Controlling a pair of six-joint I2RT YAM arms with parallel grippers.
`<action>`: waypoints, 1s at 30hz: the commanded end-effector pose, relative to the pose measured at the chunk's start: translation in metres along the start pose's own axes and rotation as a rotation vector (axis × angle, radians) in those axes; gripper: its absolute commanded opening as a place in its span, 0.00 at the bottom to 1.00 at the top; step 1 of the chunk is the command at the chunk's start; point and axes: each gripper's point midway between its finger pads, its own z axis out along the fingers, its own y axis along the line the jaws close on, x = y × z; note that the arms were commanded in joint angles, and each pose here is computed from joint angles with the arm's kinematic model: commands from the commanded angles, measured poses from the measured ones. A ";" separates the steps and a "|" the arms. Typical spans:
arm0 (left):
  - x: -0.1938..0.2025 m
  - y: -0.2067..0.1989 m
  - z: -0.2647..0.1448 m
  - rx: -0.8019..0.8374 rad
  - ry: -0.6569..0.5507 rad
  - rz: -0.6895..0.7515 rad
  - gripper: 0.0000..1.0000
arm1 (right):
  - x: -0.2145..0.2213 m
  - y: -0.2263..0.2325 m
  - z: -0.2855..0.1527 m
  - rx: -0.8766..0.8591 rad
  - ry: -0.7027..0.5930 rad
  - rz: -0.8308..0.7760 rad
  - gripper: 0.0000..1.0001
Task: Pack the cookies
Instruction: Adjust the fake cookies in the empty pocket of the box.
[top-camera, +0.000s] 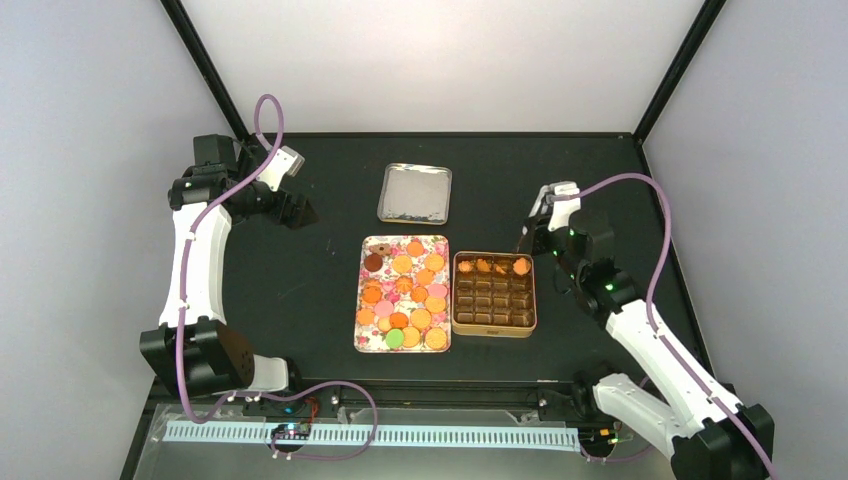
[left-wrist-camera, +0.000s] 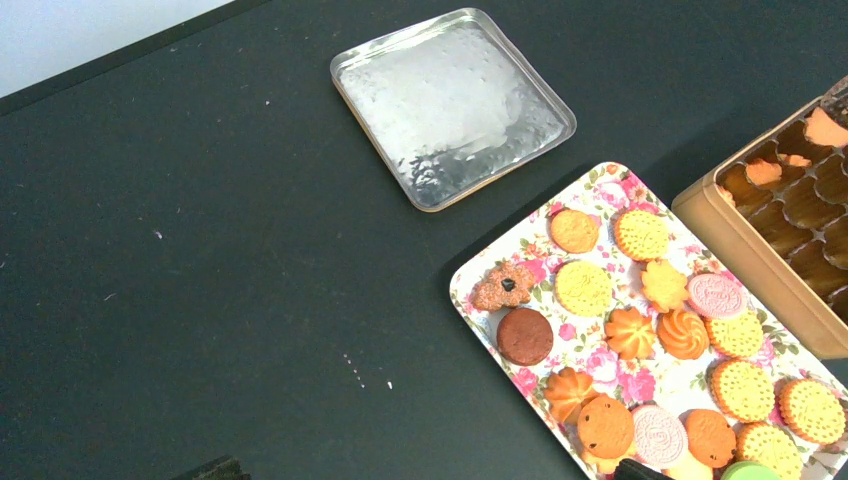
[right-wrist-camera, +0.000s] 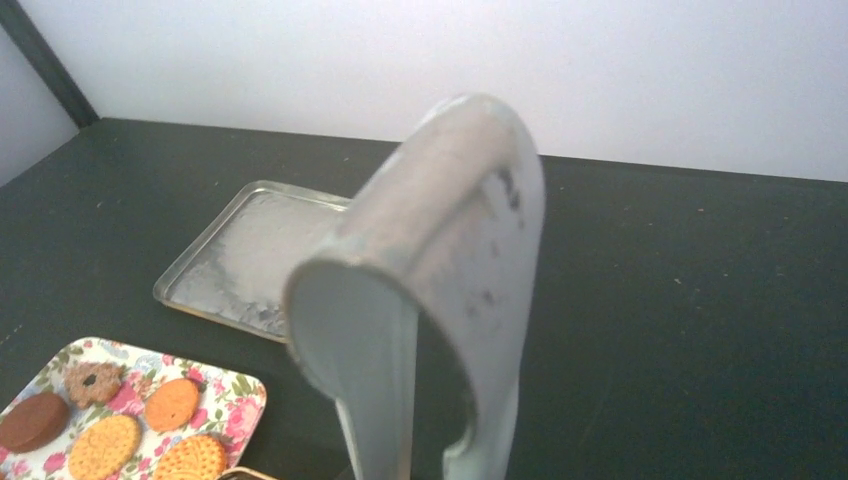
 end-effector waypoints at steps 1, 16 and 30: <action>-0.016 -0.002 -0.010 -0.002 -0.053 0.036 0.98 | -0.007 -0.015 -0.008 0.047 -0.033 0.035 0.28; -0.016 -0.003 -0.010 0.000 -0.052 0.041 0.98 | 0.012 -0.020 0.000 0.028 0.002 0.085 0.29; -0.018 -0.005 -0.012 0.007 -0.061 0.042 0.98 | -0.001 -0.005 0.001 -0.062 -0.053 0.113 0.28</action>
